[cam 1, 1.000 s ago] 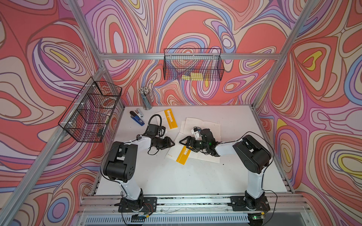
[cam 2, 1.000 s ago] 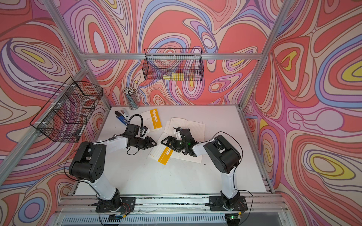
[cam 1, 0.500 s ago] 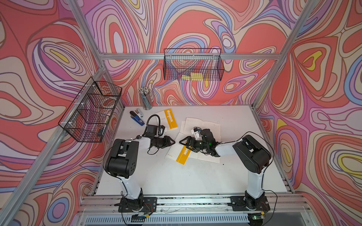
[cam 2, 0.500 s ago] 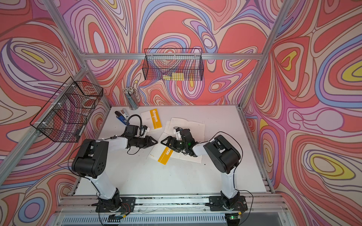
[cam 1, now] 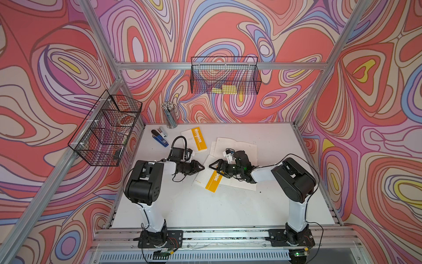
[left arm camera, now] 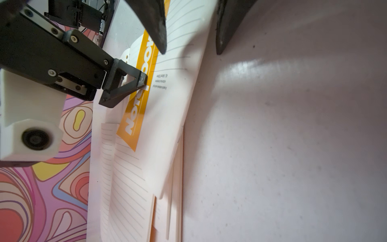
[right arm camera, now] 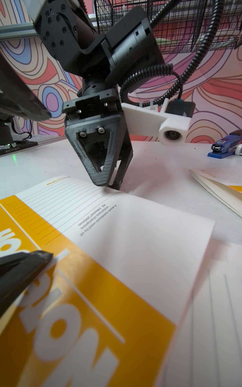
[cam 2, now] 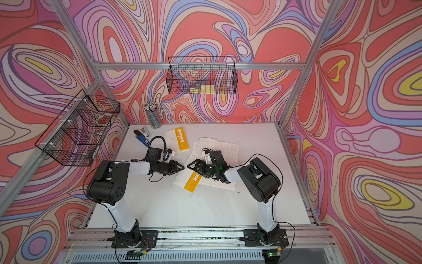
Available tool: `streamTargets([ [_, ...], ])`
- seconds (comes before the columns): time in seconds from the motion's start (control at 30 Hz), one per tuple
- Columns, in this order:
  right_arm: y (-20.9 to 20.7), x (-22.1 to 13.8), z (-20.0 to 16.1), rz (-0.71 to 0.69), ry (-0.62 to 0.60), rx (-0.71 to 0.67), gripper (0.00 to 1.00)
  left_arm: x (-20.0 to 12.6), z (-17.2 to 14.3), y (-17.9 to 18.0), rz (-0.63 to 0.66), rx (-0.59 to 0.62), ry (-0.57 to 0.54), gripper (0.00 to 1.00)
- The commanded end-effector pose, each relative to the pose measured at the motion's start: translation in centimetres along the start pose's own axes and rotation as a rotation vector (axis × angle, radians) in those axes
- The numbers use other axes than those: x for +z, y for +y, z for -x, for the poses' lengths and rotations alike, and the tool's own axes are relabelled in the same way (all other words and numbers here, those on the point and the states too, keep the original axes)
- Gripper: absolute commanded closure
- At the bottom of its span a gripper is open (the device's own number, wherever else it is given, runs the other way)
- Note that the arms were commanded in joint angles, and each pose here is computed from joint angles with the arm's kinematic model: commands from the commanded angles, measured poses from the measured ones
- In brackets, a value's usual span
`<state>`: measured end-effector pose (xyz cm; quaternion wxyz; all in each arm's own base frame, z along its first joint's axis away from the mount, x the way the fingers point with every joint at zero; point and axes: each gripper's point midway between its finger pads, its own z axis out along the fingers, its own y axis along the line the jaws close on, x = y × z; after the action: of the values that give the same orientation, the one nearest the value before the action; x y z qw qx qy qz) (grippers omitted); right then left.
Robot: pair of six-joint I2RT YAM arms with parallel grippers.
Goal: Close the notebook
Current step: Pick up the notebook at the notebook.
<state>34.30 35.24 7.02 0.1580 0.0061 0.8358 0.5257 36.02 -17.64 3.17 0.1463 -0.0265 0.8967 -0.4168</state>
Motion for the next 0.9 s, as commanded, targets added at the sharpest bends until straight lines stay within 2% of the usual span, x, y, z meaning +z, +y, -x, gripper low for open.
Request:
streamTargets([
  [0.0,-1.6,0.4,-1.5,-0.03,0.038,0.029,0.02,0.5,-1.2,0.9,-0.017,-0.042,0.027,0.65],
  [0.17,-1.9,0.6,-1.6,-0.03,0.042,0.036,0.02,0.6,-2.1,0.6,-0.05,-0.045,0.047,0.89],
  [0.23,-1.9,0.6,-1.6,-0.028,0.043,0.037,0.02,0.4,-2.2,0.7,-0.042,-0.042,0.036,0.95],
  [0.4,-1.9,0.7,-1.6,-0.025,0.044,0.037,0.02,0.0,-2.2,0.3,-0.056,-0.039,0.01,1.0],
  [0.6,-1.1,0.5,-1.3,-0.01,0.039,0.023,0.02,-0.5,-2.0,-0.7,-0.083,-0.035,0.004,1.0],
  [0.87,1.7,-0.5,-0.5,0.015,0.039,-0.037,0.02,-2.7,-1.2,-3.2,-0.079,-0.018,-0.015,1.0],
])
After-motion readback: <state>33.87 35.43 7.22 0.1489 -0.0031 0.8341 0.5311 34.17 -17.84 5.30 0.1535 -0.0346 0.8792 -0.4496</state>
